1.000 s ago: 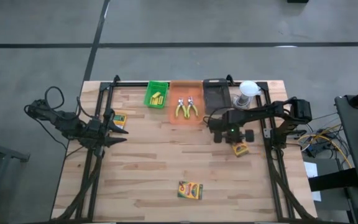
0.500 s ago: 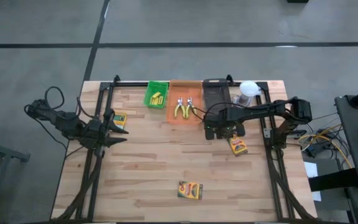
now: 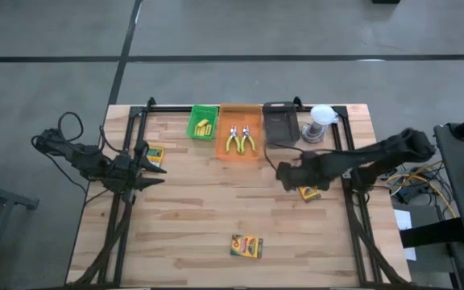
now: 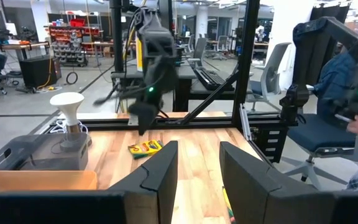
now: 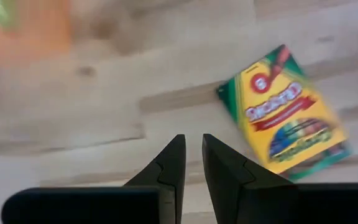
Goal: Pick & Place School Supplies
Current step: Put the yellow crayon box into the black bin
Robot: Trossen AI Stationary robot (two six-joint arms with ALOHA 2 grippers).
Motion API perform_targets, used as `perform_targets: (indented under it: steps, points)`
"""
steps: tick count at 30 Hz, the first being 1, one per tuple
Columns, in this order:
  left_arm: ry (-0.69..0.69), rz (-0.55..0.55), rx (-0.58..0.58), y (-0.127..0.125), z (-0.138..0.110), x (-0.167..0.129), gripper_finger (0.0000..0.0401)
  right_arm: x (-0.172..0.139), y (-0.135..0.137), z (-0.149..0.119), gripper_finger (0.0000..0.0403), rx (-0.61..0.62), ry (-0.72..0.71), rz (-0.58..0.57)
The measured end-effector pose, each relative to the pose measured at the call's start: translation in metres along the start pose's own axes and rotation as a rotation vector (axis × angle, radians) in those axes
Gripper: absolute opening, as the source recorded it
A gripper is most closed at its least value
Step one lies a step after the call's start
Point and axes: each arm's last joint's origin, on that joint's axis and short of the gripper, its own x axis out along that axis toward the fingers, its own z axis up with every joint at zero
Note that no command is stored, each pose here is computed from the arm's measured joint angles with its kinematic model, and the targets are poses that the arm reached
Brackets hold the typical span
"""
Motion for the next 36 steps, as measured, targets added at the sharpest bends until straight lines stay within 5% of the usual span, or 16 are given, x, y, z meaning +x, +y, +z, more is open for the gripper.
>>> perform_targets:
  steps: [8, 21, 29, 36]
  points:
    - [0.000, 0.000, 0.000, 0.000, 0.000, 0.000, 0.0124, -0.013, -0.033, -0.047, 0.0054, 0.372, -0.057, 0.171]
    - [0.001, 0.000, 0.000, 0.000, 0.000, 0.000, 0.0124, -0.017, -0.032, -0.069, 0.0054, 0.465, -0.201, 0.134]
    - [0.001, 0.000, 0.000, 0.000, 0.000, 0.000, 0.0124, -0.050, -0.044, -0.069, 0.0054, 0.313, -0.270, 0.020]
    - [0.001, 0.000, 0.000, 0.000, 0.000, 0.000, 0.0124, -0.069, -0.059, -0.077, 0.0054, -0.274, -0.206, -0.148]
